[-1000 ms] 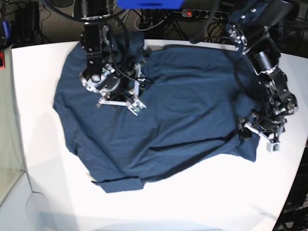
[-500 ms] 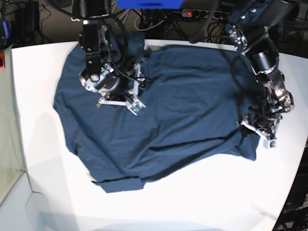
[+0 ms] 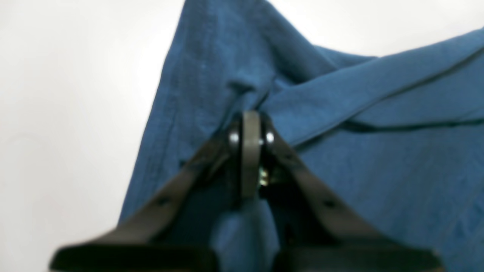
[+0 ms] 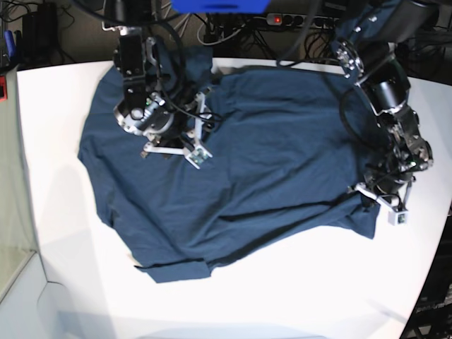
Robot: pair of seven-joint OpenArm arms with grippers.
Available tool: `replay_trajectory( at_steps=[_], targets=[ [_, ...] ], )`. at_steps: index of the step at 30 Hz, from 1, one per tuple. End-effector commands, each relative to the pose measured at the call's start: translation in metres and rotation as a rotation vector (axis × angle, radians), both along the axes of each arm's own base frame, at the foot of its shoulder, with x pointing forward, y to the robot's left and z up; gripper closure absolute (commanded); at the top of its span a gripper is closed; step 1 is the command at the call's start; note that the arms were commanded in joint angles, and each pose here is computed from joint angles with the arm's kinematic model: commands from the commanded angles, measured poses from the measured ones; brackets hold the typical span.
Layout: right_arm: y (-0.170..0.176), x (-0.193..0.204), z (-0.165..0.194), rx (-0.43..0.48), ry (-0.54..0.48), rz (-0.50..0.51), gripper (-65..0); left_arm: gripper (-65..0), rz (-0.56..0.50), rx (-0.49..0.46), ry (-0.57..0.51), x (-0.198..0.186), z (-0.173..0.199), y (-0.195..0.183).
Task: Layout the t-shirt on the table in an organized manner, then fold the t-shirt properly
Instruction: 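Pull the grasped shirt folds outward with both grippers to smooth it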
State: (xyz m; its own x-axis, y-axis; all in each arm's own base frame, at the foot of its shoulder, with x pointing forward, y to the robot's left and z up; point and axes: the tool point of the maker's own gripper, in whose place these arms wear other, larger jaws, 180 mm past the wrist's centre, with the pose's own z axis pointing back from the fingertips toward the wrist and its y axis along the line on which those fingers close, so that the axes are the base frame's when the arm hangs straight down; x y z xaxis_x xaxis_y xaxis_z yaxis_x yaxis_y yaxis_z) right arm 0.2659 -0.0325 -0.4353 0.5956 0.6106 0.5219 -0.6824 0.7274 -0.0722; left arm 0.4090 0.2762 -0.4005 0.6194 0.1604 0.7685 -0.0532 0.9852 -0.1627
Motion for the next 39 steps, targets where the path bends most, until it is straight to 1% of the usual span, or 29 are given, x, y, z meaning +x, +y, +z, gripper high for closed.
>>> replay_trajectory(
  at_steps=[1,8,13,16,19,22,24,26,29,31,33,35,37,38,39],
  targets=[
    [-0.021,-0.013,-0.014,-0.117,0.065,-0.004,-35.6,-0.7,0.012,0.012,-0.081,0.018,0.027,0.007],
    [-0.023,-0.013,-0.014,-0.122,0.064,-0.004,-35.6,-0.4,0.013,0.011,-0.102,0.026,0.036,0.007],
    [-0.025,-0.013,-0.014,-0.125,0.064,-0.003,-35.6,-0.4,0.032,0.003,-0.158,0.043,0.059,0.012],
    [-0.025,-0.013,-0.014,-0.125,0.064,-0.003,-35.6,-0.4,0.035,-0.003,-0.199,0.059,0.079,0.012],
    [-0.025,-0.013,-0.014,-0.125,0.064,-0.003,-35.6,-0.4,0.034,-0.007,-0.254,0.079,0.106,0.01],
    [-0.024,-0.013,-0.014,-0.125,0.064,-0.002,-35.6,-0.4,0.02,-0.045,-0.272,0.097,0.119,0.002],
    [-0.025,-0.013,-0.014,-0.128,0.064,0.0,-35.6,-0.4,0.015,-0.075,-0.274,0.107,0.121,-0.002],
    [-0.029,-0.013,-0.015,-0.138,0.064,0.004,-35.6,-0.4,0.051,-0.109,-0.324,0.12,0.129,0.0],
    [-0.029,-0.013,-0.015,-0.138,0.064,0.004,-35.6,-0.5,0.173,-0.14,-0.346,0.132,0.127,0.02],
    [-0.03,-0.014,-0.015,-0.139,0.066,-0.001,-35.6,-1.2,0.215,-0.164,-0.349,0.138,0.123,0.021],
    [-0.036,-0.014,-0.016,-0.156,0.065,0.005,-35.6,-6.5,0.253,-0.168,-0.356,0.141,0.125,0.03],
    [-0.037,-0.014,-0.015,-0.16,0.061,0.006,-35.6,-18.1,0.281,-0.174,-0.351,0.146,0.129,0.034],
    [-0.037,-0.017,-0.016,-0.16,0.066,0.006,-35.6,-29.7,0.283,-0.183,-0.342,0.146,0.13,0.035],
    [-0.039,-0.017,-0.016,-0.163,0.066,0.007,-35.6,-32.8,0.281,-0.185,-0.341,0.146,0.129,0.034],
    [-0.041,-0.017,-0.017,-0.169,0.066,0.007,-35.6,-34.2,0.281,-0.187,-0.341,0.146,0.13,0.034]
  ],
)
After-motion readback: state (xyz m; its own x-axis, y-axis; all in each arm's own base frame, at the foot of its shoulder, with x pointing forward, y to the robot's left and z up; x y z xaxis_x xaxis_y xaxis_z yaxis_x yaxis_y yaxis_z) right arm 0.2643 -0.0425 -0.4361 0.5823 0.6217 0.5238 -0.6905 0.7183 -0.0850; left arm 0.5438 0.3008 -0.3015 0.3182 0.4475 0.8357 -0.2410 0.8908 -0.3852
